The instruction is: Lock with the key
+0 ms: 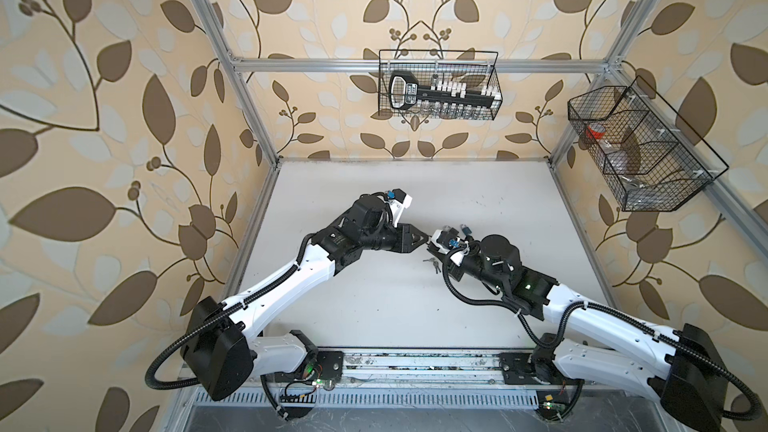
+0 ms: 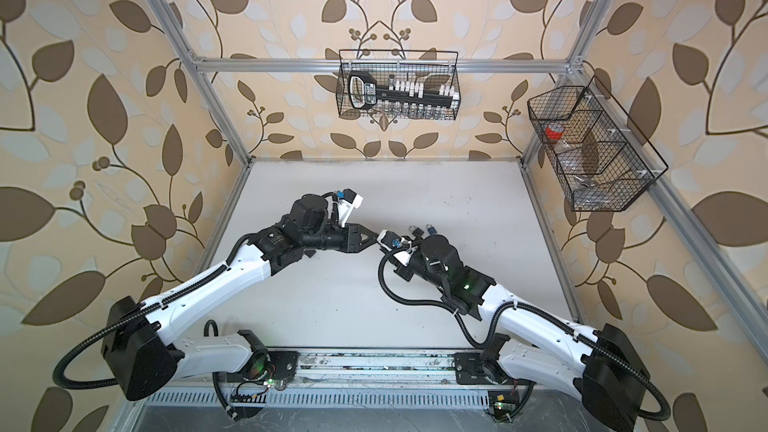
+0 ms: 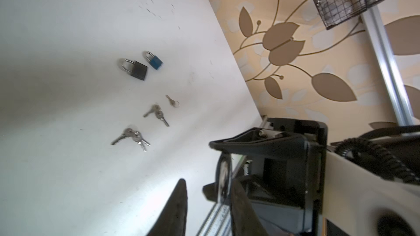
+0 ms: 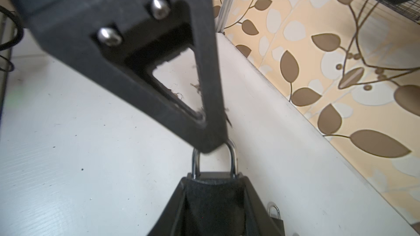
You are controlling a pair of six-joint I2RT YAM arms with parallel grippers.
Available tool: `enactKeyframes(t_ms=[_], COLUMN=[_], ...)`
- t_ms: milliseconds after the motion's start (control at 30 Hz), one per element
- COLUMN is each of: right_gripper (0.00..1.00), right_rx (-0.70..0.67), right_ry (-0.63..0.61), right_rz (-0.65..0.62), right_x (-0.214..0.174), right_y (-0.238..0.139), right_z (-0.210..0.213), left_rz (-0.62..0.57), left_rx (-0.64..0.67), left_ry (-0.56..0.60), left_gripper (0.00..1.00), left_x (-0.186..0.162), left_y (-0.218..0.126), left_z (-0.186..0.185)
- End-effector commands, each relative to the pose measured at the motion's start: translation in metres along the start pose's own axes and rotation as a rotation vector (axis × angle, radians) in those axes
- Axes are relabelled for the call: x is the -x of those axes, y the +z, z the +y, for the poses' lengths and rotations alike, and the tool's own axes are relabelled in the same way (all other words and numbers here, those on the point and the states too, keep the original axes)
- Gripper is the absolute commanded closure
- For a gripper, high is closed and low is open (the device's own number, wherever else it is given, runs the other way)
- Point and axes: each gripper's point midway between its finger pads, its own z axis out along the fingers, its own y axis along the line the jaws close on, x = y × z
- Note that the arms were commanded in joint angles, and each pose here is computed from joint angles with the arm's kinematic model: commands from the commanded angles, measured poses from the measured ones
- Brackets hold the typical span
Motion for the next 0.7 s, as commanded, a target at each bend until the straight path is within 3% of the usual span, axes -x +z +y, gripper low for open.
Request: enactKeyframes(t_ms=[0, 67, 167, 300, 533, 667], right_gripper=[1.00, 1.00, 1.00, 1.00, 1.00, 1.00], right_rx=[-0.139, -0.146, -0.107, -0.068, 0.050, 0.059], right_ry=[0.044, 0.041, 0.056, 0.138, 0.191, 0.261], right_rz=[0.032, 0.063, 0.119, 0.224, 0.460, 0.519], right_x=[0.002, -0.006, -0.020, -0.044, -0.097, -0.117], right_y=[0.001, 0.003, 0.009, 0.027, 0.070, 0.089], right_z=[-0.029, -0.033, -0.034, -0.043, -0.047, -0.060], left_rz=[-0.155, -0.150, -0.147, -0.161, -0.203, -0.242], left_rx=[0.181, 0.239, 0.280, 0.312, 0.336, 0.386], left_ry=[-0.049, -0.099, -0.150, -0.210, -0.298, -0.318], left_gripper=[0.57, 0.53, 0.32, 0.19, 0.01, 0.01], left_x=[0.025, 0.022, 0.013, 0.005, -0.002, -0.002], left_y=[-0.031, -0.038, -0.044, -0.052, -0.062, -0.077], left_z=[0.037, 0.058, 0.079, 0.101, 0.126, 0.134])
